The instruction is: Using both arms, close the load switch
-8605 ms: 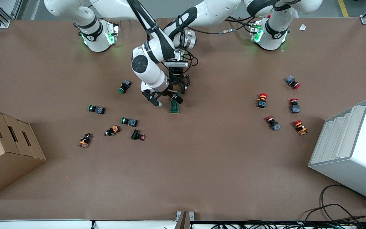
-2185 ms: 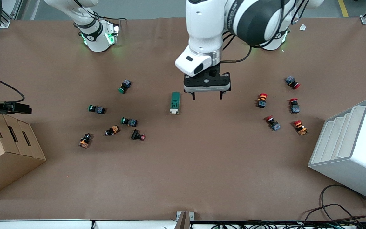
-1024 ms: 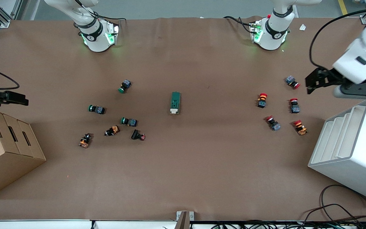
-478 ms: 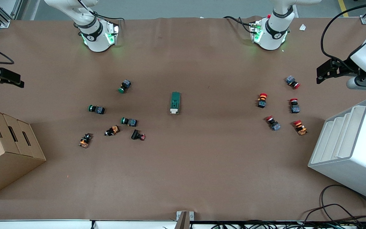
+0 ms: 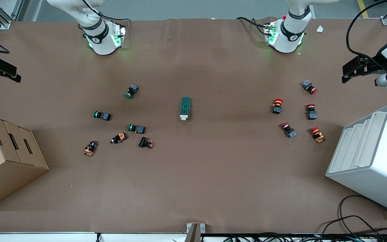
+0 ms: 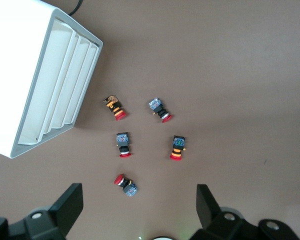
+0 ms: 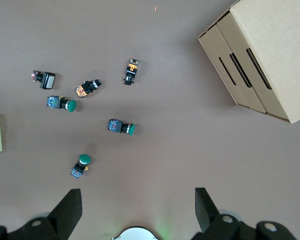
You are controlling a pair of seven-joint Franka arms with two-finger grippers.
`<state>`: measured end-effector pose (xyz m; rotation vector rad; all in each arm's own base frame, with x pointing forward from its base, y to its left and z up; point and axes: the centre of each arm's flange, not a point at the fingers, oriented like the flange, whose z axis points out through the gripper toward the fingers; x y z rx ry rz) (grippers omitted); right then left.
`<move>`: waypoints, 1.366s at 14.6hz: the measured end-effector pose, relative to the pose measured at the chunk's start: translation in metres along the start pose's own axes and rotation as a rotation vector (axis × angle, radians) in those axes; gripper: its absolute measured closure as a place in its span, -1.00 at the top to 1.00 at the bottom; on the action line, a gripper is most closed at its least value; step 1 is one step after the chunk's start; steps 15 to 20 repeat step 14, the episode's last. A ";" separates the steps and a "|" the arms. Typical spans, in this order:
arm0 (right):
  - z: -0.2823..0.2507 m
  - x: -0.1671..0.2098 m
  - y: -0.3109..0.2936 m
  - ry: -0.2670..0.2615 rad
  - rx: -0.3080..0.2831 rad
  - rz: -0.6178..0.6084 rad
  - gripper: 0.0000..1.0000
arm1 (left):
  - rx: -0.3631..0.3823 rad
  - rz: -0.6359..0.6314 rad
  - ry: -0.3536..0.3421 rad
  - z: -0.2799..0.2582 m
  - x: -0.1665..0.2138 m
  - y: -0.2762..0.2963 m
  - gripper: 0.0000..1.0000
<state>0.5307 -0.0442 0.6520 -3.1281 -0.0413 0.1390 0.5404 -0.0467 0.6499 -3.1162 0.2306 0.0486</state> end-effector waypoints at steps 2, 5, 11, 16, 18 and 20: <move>-0.007 -0.008 0.000 0.013 0.001 0.000 1.00 | 0.000 0.001 -0.002 0.000 -0.005 0.000 1.00; -0.010 -0.017 0.000 0.017 0.003 -0.001 1.00 | 0.001 0.001 -0.007 -0.001 -0.018 0.001 1.00; -0.005 -0.020 0.000 0.006 0.005 -0.001 1.00 | -0.001 0.018 -0.014 0.001 -0.030 0.012 1.00; -0.006 -0.025 0.000 0.008 0.007 -0.001 1.00 | -0.005 0.021 -0.016 0.001 -0.030 0.014 1.00; -0.006 -0.025 0.000 0.008 0.007 -0.001 1.00 | -0.005 0.021 -0.016 0.001 -0.030 0.014 1.00; -0.006 -0.025 0.000 0.008 0.007 -0.001 1.00 | -0.005 0.021 -0.016 0.001 -0.030 0.014 1.00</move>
